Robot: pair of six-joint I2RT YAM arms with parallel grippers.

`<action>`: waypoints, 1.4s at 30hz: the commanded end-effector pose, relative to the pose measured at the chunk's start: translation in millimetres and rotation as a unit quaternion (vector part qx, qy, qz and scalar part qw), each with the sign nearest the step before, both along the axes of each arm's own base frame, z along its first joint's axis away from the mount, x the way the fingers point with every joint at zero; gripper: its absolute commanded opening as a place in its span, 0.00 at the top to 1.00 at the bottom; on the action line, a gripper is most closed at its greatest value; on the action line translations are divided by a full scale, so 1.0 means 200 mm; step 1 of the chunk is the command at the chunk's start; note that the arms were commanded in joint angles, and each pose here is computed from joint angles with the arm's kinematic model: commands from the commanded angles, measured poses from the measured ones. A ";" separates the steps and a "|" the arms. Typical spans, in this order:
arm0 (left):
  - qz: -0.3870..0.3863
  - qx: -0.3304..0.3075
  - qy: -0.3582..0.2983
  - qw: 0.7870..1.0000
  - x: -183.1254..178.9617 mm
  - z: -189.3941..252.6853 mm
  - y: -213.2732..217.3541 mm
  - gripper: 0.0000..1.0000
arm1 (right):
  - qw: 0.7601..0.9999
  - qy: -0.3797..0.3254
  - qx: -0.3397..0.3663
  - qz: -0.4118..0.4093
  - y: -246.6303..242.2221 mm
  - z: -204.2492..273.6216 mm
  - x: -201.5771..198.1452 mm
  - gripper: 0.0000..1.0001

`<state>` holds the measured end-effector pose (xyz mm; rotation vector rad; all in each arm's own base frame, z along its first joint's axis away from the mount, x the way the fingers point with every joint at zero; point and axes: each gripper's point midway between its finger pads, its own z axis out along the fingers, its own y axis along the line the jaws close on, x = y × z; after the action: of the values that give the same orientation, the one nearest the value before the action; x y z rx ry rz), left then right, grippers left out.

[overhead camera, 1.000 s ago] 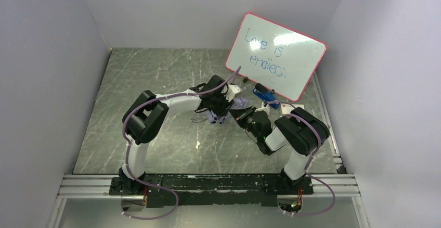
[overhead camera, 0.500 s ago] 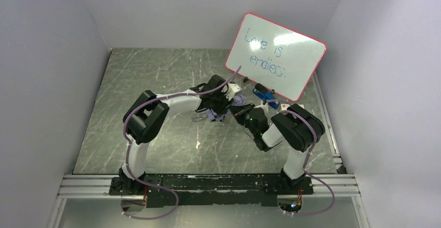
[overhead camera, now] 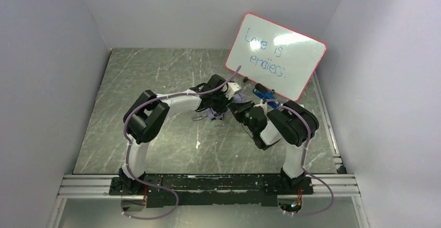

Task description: Put away the umbrella

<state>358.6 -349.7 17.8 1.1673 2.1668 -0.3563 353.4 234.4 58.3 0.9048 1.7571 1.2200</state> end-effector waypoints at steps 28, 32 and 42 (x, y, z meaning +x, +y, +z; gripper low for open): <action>-0.013 0.176 0.093 0.980 -0.23 -0.44 0.38 0.95 | 0.986 0.003 -0.146 -0.081 -0.24 0.08 0.12 0.63; -0.025 0.165 0.100 0.981 -0.23 -0.42 0.33 0.95 | 0.977 -0.004 -0.182 -0.115 -0.35 0.15 0.08 0.62; -0.057 0.125 0.104 0.985 -0.21 -0.25 0.22 0.79 | 0.959 0.019 -0.259 -0.114 -0.53 0.17 -0.12 0.61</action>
<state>359.2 -351.6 22.4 1.2535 2.1621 -0.3432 349.8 154.9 114.9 0.8116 1.7271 0.7346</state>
